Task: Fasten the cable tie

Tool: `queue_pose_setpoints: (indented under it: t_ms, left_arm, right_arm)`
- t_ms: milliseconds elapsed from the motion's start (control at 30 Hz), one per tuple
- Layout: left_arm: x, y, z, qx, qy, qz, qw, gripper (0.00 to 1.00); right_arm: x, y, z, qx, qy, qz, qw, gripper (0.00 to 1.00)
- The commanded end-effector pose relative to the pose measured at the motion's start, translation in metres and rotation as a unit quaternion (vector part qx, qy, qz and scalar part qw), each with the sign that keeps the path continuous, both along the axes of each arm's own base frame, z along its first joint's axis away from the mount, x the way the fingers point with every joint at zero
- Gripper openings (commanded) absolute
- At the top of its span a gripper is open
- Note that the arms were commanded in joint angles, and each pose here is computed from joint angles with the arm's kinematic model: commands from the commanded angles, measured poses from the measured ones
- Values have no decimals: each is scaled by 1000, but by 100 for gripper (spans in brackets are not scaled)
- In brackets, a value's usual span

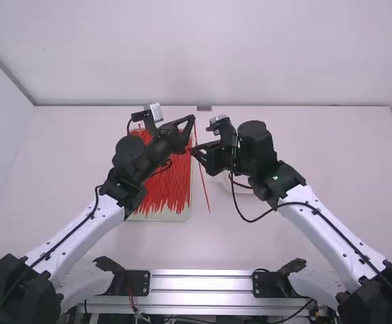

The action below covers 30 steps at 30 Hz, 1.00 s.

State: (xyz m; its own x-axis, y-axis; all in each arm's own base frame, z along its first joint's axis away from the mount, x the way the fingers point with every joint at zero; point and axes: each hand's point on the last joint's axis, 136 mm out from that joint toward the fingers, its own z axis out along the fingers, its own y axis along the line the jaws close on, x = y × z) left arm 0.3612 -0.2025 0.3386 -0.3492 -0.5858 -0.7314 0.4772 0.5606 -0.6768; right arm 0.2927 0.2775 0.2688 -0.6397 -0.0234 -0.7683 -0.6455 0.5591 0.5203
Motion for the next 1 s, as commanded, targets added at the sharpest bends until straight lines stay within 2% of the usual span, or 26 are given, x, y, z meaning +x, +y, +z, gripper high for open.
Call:
queue_pose_setpoints:
  t_ms: [0, 167, 233, 300, 333, 367, 500, 733, 900, 933, 967]
  left_arm:
    - [1, 1, 10, -1, -9, 5, 1000, 2]
    - [2, 2, 4, 3, 3, 11, 1000, 4]
    - [3, 2, 4, 3, 4, 11, 1000, 22]
    - [4, 4, 4, 0, 4, 17, 1000, 63]
    - [4, 5, 5, -1, 2, 20, 1000, 78]
    - [6, 10, 8, -2, -2, 25, 1000, 88]
    - [5, 18, 17, -1, -20, 15, 1000, 92]
    - [4, 45, 32, 21, -67, -13, 997, 97]
    - [-2, 66, 46, 26, -109, -54, 992, 100]
    - [-2, 66, 46, 26, -109, -54, 992, 100]
    - [-5, 69, 50, 34, -121, -72, 989, 99]
  right_arm:
    - [3, -2, 16, 11, -14, -4, 1000, 0]
    - [2, -3, 14, 8, -11, -1, 1000, 0]
    - [1, -3, 12, 3, -14, 2, 1000, 0]
    - [3, -6, 11, -5, -26, 5, 1000, 0]
    - [4, -8, 11, -8, -30, 4, 1000, 0]
    - [5, -10, 12, -10, -41, 12, 999, 0]
    - [10, -22, 18, 0, -57, 30, 998, 0]
    - [24, -61, 33, 30, -89, 49, 994, 0]
    - [34, -93, 58, 60, -148, 57, 986, 0]
    - [34, -93, 58, 60, -148, 57, 986, 0]
    - [30, -101, 68, 71, -178, 81, 978, 0]
